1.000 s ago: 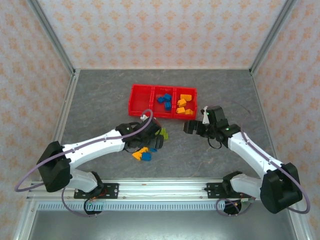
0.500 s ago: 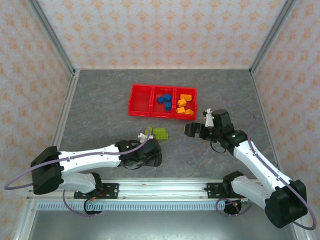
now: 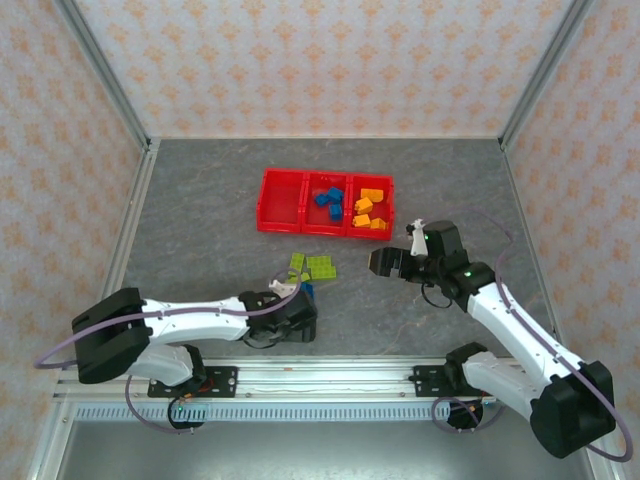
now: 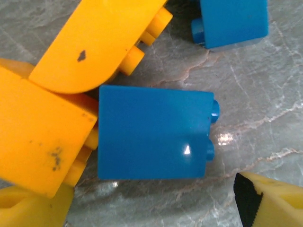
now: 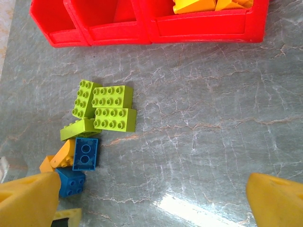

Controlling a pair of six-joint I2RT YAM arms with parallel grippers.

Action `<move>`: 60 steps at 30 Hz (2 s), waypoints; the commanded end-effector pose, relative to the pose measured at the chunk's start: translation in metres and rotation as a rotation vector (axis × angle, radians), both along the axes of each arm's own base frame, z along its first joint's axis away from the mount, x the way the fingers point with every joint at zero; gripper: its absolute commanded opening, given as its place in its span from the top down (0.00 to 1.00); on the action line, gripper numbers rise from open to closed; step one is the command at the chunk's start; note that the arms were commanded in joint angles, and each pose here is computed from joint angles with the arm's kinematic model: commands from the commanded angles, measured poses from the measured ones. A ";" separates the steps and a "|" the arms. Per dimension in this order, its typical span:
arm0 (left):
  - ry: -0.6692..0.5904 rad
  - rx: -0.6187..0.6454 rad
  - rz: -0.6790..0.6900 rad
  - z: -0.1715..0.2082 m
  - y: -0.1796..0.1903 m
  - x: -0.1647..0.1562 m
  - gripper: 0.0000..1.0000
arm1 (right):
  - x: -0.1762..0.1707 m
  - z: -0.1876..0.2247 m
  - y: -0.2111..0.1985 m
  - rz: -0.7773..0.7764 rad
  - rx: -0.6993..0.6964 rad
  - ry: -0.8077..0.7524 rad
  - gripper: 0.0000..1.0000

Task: Sort the legos into containers by color
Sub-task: Pick up the lego from the middle-left of the table.

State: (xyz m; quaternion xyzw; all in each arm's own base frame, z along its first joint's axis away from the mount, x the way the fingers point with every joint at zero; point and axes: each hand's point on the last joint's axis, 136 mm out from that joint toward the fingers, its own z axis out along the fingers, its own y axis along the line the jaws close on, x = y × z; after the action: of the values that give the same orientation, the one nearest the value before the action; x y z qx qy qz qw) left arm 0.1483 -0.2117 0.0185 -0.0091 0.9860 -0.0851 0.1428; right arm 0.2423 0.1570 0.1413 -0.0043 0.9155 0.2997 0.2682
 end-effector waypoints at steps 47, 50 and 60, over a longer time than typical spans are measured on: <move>-0.062 0.094 0.024 -0.001 -0.005 0.042 0.30 | 0.005 0.000 -0.013 -0.074 -0.042 -0.025 0.00; -0.081 0.098 0.035 0.001 -0.004 0.044 0.39 | 0.005 -0.002 -0.014 -0.082 -0.045 -0.025 0.00; -0.154 0.063 0.080 0.019 -0.001 0.054 0.66 | 0.008 -0.005 -0.018 -0.106 -0.062 -0.022 0.00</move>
State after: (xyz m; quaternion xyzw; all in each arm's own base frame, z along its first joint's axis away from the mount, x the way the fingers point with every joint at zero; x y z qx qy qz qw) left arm 0.1890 -0.2098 0.0205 -0.0233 0.9826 -0.0350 0.1809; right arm 0.2493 0.1441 0.1397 0.0217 0.9188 0.2688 0.2884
